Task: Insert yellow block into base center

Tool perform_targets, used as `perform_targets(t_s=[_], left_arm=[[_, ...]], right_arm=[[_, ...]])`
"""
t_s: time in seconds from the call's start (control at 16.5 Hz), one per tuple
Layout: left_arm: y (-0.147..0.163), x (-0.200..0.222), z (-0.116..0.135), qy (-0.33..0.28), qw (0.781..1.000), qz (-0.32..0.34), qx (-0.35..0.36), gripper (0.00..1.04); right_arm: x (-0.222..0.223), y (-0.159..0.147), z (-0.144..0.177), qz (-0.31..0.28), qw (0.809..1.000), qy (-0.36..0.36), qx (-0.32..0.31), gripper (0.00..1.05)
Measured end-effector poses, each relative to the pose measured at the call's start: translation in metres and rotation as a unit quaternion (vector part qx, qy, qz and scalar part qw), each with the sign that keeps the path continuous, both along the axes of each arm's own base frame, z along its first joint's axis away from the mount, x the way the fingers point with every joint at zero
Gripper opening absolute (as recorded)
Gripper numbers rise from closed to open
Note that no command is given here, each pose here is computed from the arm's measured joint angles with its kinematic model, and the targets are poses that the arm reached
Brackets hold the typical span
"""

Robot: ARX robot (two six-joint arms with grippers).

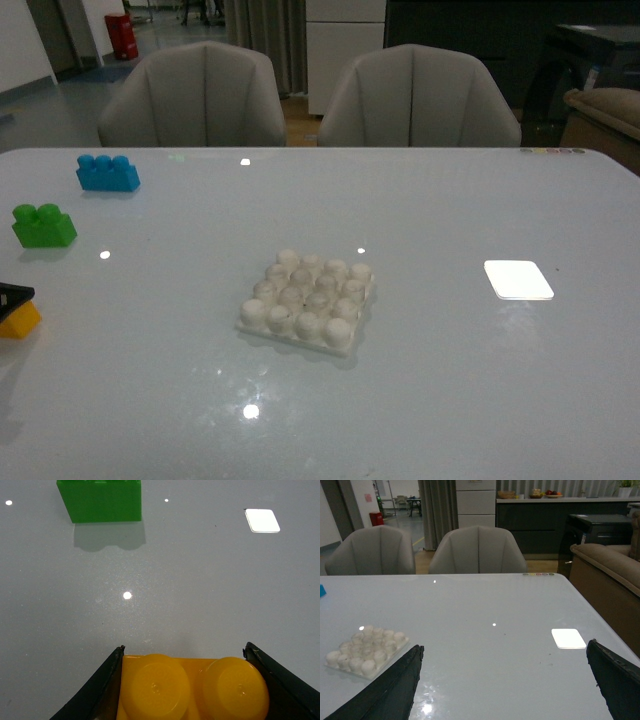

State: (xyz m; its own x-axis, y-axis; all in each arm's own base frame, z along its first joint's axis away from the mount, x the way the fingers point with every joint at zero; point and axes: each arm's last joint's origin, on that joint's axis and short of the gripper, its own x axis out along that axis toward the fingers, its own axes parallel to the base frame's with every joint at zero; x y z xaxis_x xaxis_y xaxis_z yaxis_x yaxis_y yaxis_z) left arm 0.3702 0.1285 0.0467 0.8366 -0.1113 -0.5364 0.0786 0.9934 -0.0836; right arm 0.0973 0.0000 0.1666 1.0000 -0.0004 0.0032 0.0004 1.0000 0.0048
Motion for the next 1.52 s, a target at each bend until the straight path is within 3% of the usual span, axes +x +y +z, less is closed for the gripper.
perform_targets(t_s=[0.3,0.42,0.48,0.61,0.73,0.91,1.09,1.33,1.52], left_arm=[[-0.012,-0.008,0.003,-0.002,1.0,-0.004,-0.01,0.64],[-0.028,-0.015,0.015,-0.01,1.0,-0.01,-0.008,0.64],[-0.042,-0.017,0.026,-0.022,1.0,-0.021,-0.004,0.64],[-0.103,-0.021,0.066,-0.068,0.995,-0.067,0.006,0.64],[-0.156,-0.022,0.084,-0.09,0.991,-0.1,0.001,0.64],[-0.246,-0.03,0.084,-0.088,0.984,-0.156,-0.009,0.63],[-0.301,-0.029,0.076,-0.085,0.979,-0.188,-0.012,0.63],[-0.32,-0.015,0.048,-0.053,0.983,-0.174,0.014,0.63],[-0.322,-0.001,0.048,-0.048,0.99,-0.134,0.011,0.63]], right_arm=[[0.0,0.0,0.0,0.0,1.0,0.0,0.0,0.98],[0.0,0.0,0.0,0.0,1.0,0.0,0.0,0.98],[0.0,0.0,0.0,0.0,1.0,0.0,0.0,0.98],[0.0,0.0,0.0,0.0,1.0,0.0,0.0,0.98],[0.0,0.0,0.0,0.0,1.0,0.0,0.0,0.98],[0.0,0.0,0.0,0.0,1.0,0.0,0.0,0.98],[0.0,0.0,0.0,0.0,1.0,0.0,0.0,0.98],[0.0,0.0,0.0,0.0,1.0,0.0,0.0,0.98],[0.0,0.0,0.0,0.0,1.0,0.0,0.0,0.98]])
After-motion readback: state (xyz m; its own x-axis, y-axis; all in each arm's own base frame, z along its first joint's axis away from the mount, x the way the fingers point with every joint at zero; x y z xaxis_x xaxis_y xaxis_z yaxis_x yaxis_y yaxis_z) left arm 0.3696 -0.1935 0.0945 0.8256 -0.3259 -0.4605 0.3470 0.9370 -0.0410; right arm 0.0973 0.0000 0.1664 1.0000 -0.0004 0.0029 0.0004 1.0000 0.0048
